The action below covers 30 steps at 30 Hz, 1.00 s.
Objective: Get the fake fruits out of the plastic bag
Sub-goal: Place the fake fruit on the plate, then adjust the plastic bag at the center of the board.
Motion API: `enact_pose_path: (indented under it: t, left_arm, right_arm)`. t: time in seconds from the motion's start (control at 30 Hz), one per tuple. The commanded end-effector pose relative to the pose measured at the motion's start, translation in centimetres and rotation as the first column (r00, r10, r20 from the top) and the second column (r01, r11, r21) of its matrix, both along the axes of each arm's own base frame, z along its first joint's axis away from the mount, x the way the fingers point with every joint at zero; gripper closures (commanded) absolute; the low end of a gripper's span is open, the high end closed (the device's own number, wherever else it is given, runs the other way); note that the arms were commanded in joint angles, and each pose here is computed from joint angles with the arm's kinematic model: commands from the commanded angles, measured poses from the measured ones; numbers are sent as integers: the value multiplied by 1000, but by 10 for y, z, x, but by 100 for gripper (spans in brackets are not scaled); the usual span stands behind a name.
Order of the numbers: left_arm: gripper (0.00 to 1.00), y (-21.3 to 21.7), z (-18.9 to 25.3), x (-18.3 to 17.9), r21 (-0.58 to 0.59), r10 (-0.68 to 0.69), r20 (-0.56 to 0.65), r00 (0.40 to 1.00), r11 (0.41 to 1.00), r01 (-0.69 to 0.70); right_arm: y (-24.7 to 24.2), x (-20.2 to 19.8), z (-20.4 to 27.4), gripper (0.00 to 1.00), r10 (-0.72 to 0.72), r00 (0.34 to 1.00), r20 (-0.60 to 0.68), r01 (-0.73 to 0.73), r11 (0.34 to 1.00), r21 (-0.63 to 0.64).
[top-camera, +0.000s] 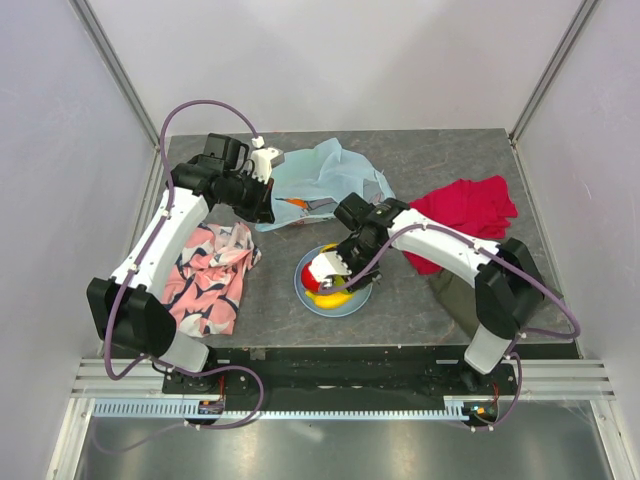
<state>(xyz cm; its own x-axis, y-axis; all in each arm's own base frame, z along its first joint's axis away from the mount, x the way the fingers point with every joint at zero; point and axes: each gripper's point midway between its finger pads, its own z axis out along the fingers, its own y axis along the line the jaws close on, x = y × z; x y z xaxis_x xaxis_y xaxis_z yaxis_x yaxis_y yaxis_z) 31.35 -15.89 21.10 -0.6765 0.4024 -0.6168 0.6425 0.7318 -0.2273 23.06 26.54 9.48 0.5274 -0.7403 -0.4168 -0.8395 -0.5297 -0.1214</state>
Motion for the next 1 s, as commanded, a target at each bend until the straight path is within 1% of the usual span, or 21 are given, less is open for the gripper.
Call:
enact_pose_path:
  t: [0.0, 0.03, 0.17, 0.23, 0.27, 0.37, 0.5, 0.6, 0.63, 0.7, 0.73, 0.8, 0.83, 0.87, 0.9, 0.93, 0.97]
  left_arm:
    - [98, 2, 15, 1, 5, -23, 80, 997, 1000, 23]
    - [99, 2, 15, 1, 5, -25, 78, 997, 1000, 24]
    - [98, 1, 14, 1, 5, -26, 75, 997, 1000, 25]
    - [98, 2, 13, 1, 5, -23, 73, 997, 1000, 23]
    - [98, 2, 13, 1, 5, -24, 73, 997, 1000, 24]
    - [98, 1, 10, 1, 2, -26, 63, 998, 1000, 26]
    - [98, -1, 10, 2, -4, -29, 59, 998, 1000, 29]
    - [98, -1, 16, 1, -12, -21, 66, 998, 1000, 22]
    - [98, -3, 20, -1, -22, -26, 74, 997, 999, 28]
    - [98, -3, 26, -8, -35, -35, 72, 997, 999, 37]
    - [98, -4, 26, -13, -47, -43, 61, 997, 998, 46]
    - [98, -6, 29, -26, -68, -61, 38, 997, 996, 64]
    - [98, -10, 29, -34, -95, -86, 16, 996, 992, 87]
    - [98, -11, 29, -42, -105, -102, 1, 995, 989, 101]
    - [98, -12, 31, -46, -116, -113, -4, 994, 987, 111]
    - [98, -14, 40, -52, -142, -129, 9, 992, 981, 129]
    - [98, -15, 44, -55, -152, -142, 19, 990, 978, 143]
  right_arm:
    - [15, 23, 9, 57, -28, 999, 39, 27, 999, 37]
    - [15, 24, 7, 55, -26, 999, 38, 25, 999, 34]
    - [17, 22, 3, 39, -32, 999, 30, 30, 999, 42]
    - [14, 23, 3, 33, -38, 999, 38, 37, 999, 31]
    - [12, 23, 1, 2, -40, 998, 42, 39, 999, 24]
    - [6, 24, 5, 2, -50, 996, 68, 49, 999, 18]
    - [1, 32, 34, 2, -91, 989, 114, 83, 994, 68]
    - [2, 51, 75, 2, -166, 975, 146, 141, 976, 164]
    - [9, 58, 98, 2, -187, 969, 159, 150, 964, 219]
    - [9, 73, 117, 2, -238, 959, 154, 192, 944, 268]
    - [15, 81, 139, 2, -277, 950, 147, 218, 920, 326]
    - [19, 97, 145, 2, -355, 930, 97, 299, 882, 363]
    - [26, 108, 152, 3, -418, 907, 57, 361, 838, 409]
    - [29, 116, 146, 6, -454, 891, 18, 405, 813, 419]
    - [33, 122, 143, 14, -478, 878, -2, 432, 792, 431]
    - [40, 134, 139, 18, -500, 866, -13, 449, 765, 461]
    - [47, 136, 137, 23, -535, 842, -74, 503, 726, 469]
